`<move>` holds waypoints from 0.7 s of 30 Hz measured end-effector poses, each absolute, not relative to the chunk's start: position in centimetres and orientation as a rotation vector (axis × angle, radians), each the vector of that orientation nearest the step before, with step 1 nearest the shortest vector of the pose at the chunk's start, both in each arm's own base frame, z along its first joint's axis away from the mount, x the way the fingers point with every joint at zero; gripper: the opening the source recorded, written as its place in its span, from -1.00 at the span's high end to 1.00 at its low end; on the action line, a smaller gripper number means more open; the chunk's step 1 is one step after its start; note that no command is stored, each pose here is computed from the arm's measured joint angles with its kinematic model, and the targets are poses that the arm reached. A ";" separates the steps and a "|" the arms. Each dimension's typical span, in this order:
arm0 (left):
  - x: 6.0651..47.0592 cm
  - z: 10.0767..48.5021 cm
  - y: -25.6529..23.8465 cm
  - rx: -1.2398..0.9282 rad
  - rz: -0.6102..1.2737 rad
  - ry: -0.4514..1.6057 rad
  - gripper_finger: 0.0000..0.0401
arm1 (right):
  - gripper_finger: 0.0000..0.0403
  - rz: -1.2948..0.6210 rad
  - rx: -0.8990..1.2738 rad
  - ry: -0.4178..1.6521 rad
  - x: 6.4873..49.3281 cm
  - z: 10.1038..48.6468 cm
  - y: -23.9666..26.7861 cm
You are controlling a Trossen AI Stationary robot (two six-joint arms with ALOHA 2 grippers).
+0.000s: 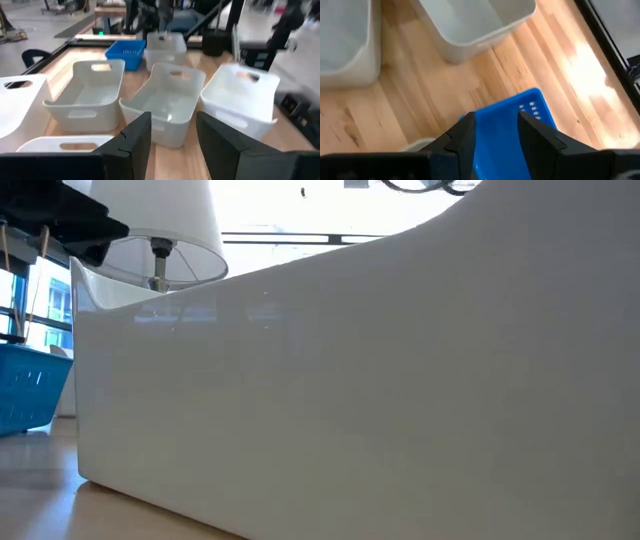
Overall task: Stack baskets by color
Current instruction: Stack the middle white bin into the top white bin
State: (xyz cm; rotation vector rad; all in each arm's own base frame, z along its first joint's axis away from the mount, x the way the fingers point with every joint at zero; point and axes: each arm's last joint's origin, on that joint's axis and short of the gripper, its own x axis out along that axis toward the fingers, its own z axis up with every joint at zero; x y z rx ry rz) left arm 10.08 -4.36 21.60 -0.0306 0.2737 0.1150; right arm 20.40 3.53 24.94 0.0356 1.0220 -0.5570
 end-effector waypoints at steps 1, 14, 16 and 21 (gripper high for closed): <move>10.2 21.8 -4.4 -0.013 0.118 0.299 0.28 | 0.35 -0.562 0.036 1.009 20.5 25.0 3.5; 13.2 23.4 -4.9 0.122 0.220 0.635 0.28 | 0.35 -0.560 0.056 0.955 20.9 25.2 3.6; 13.9 23.4 -4.7 0.118 0.223 0.696 0.28 | 0.35 -0.558 0.060 0.949 21.0 25.2 3.6; 15.5 22.8 -3.8 0.068 0.218 0.844 0.28 | 0.35 -0.555 0.069 0.933 21.2 25.3 3.7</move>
